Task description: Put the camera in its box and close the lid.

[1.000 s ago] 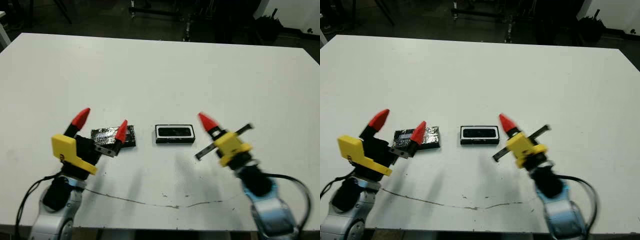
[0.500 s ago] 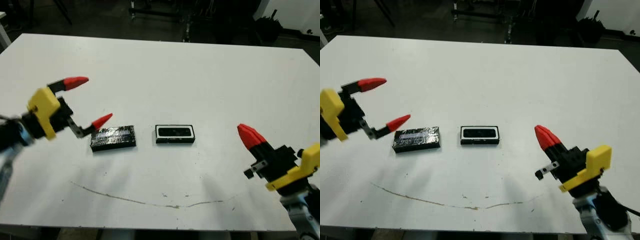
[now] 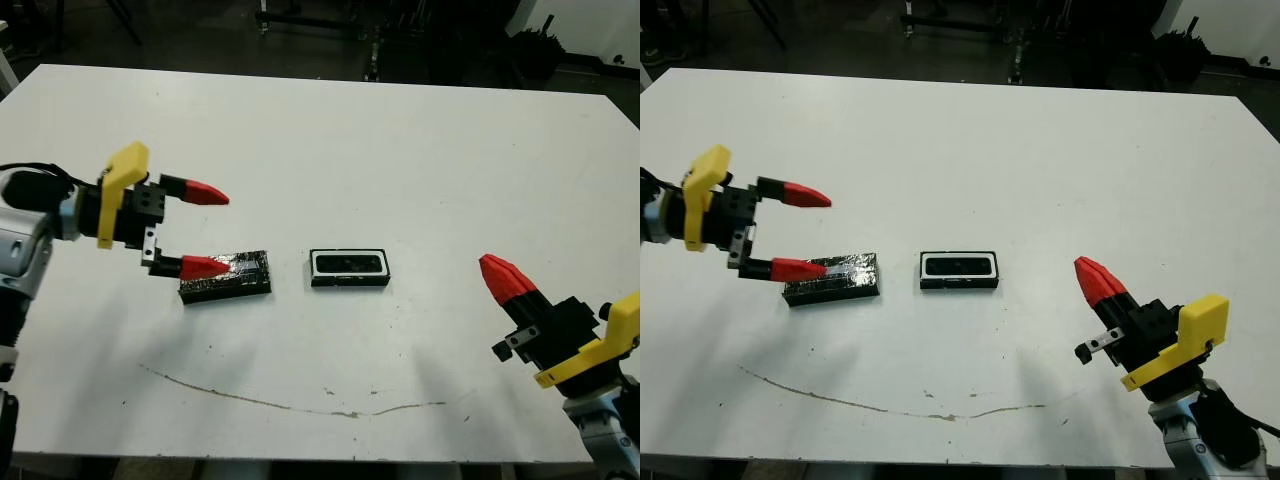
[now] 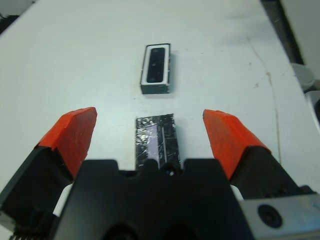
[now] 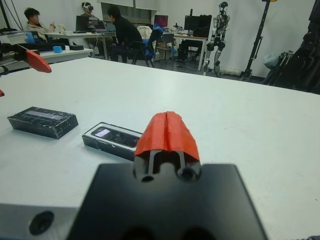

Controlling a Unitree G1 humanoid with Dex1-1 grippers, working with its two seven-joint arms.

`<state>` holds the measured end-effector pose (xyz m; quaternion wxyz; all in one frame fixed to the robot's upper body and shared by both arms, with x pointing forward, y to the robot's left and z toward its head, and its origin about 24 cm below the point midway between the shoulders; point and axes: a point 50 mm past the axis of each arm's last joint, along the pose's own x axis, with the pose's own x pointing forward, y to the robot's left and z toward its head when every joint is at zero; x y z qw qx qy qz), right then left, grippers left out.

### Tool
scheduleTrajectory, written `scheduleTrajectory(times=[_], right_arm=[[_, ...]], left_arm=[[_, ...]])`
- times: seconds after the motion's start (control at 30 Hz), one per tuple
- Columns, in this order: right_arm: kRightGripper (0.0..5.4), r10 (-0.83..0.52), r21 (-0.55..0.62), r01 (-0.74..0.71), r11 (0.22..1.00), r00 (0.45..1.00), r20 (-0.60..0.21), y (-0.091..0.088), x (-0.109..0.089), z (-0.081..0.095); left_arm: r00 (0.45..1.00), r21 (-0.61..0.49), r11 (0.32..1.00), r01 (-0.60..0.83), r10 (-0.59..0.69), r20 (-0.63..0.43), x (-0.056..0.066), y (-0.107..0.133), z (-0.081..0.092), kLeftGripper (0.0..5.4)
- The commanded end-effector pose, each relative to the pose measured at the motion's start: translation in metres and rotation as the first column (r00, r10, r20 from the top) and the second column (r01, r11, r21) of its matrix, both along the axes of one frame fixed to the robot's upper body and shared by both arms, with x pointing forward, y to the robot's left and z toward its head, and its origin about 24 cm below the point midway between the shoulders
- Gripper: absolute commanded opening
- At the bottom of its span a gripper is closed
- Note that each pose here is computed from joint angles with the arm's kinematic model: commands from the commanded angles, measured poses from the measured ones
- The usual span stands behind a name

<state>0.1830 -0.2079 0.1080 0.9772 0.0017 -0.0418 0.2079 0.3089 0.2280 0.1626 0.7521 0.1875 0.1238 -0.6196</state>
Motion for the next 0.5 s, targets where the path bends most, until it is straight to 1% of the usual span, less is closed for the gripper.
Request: scheduleTrajectory(times=[0.03, 0.17, 0.23, 0.37, 0.5], right_arm=[[0.02, -0.017, -0.014, 0.017, 1.0, 1.0, -0.013, -0.003, 0.001, -0.001], [0.02, -0.024, -0.019, 0.024, 1.0, 1.0, -0.012, -0.003, 0.0, 0.0], [0.02, -0.021, -0.021, 0.021, 1.0, 1.0, -0.008, -0.003, 0.0, 0.0], [0.02, -0.015, -0.017, 0.015, 1.0, 1.0, -0.01, -0.003, -0.001, 0.0], [0.02, -0.017, -0.019, 0.016, 1.0, 1.0, -0.012, -0.003, -0.002, 0.0]], left_arm=[[1.0, 0.02, 1.0, -0.018, 0.018, -0.025, 0.002, -0.002, -0.006, 5.4], [1.0, 0.05, 0.998, -0.025, 0.025, -0.011, 0.002, -0.003, -0.012, 5.4], [0.999, 0.071, 0.997, -0.032, 0.032, 0.008, 0.002, -0.003, -0.019, 5.4], [0.998, 0.113, 0.992, -0.065, 0.064, 0.007, 0.003, -0.001, -0.031, 5.4], [0.996, 0.143, 0.986, -0.087, 0.086, 0.014, 0.004, 0.002, -0.04, 5.4]])
